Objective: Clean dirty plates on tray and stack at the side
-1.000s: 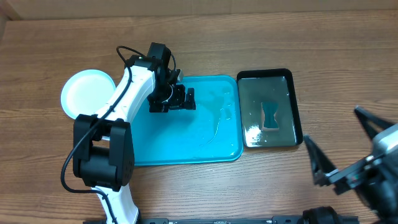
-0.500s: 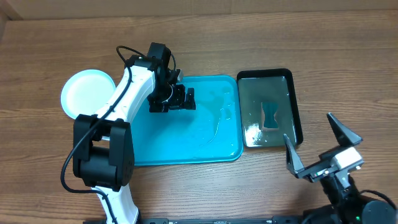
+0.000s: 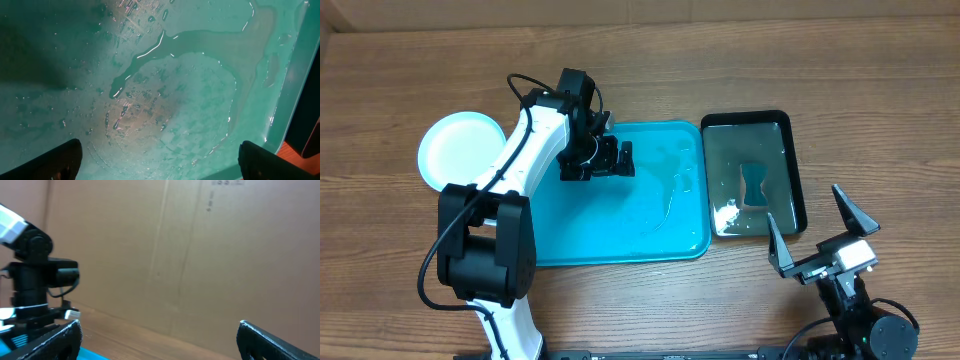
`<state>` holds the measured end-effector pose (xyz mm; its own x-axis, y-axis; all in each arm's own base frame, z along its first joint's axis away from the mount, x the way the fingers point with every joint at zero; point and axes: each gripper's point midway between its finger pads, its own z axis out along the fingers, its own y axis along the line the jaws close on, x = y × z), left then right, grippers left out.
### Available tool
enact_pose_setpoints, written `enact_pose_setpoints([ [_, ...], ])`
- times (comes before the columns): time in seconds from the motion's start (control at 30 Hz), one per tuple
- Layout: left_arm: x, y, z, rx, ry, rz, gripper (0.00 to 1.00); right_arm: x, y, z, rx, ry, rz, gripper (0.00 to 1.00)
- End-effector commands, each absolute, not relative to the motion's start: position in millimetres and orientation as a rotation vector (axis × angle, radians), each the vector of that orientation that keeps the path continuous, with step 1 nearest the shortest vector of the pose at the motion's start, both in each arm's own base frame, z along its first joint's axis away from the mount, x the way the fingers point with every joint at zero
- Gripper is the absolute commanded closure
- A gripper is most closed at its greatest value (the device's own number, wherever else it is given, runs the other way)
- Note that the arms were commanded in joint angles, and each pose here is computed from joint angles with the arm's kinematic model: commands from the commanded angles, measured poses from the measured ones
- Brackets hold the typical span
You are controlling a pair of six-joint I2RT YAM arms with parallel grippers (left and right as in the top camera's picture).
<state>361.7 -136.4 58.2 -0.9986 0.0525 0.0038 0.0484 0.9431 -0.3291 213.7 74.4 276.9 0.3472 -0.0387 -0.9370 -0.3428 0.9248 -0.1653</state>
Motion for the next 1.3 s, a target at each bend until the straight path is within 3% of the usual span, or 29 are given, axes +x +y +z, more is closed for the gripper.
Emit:
enact_pose_setpoints([
  [0.0,362,-134,56,-0.1,-3.083,0.516,0.0,222,61,265,-0.279,1.238,0.168,0.0],
  [0.43,362,-134,56,-0.1,-3.083,0.516,0.0,237,49,222,-0.175,1.37,0.176,0.0],
  [0.63,362,-134,56,-0.1,-3.083,0.516,0.0,242,48,171,-0.146,1.587,0.195,0.0],
  [1.27,362,-134,56,-0.1,-3.083,0.516,0.0,243,43,170,-0.102,1.593,0.2,0.0],
])
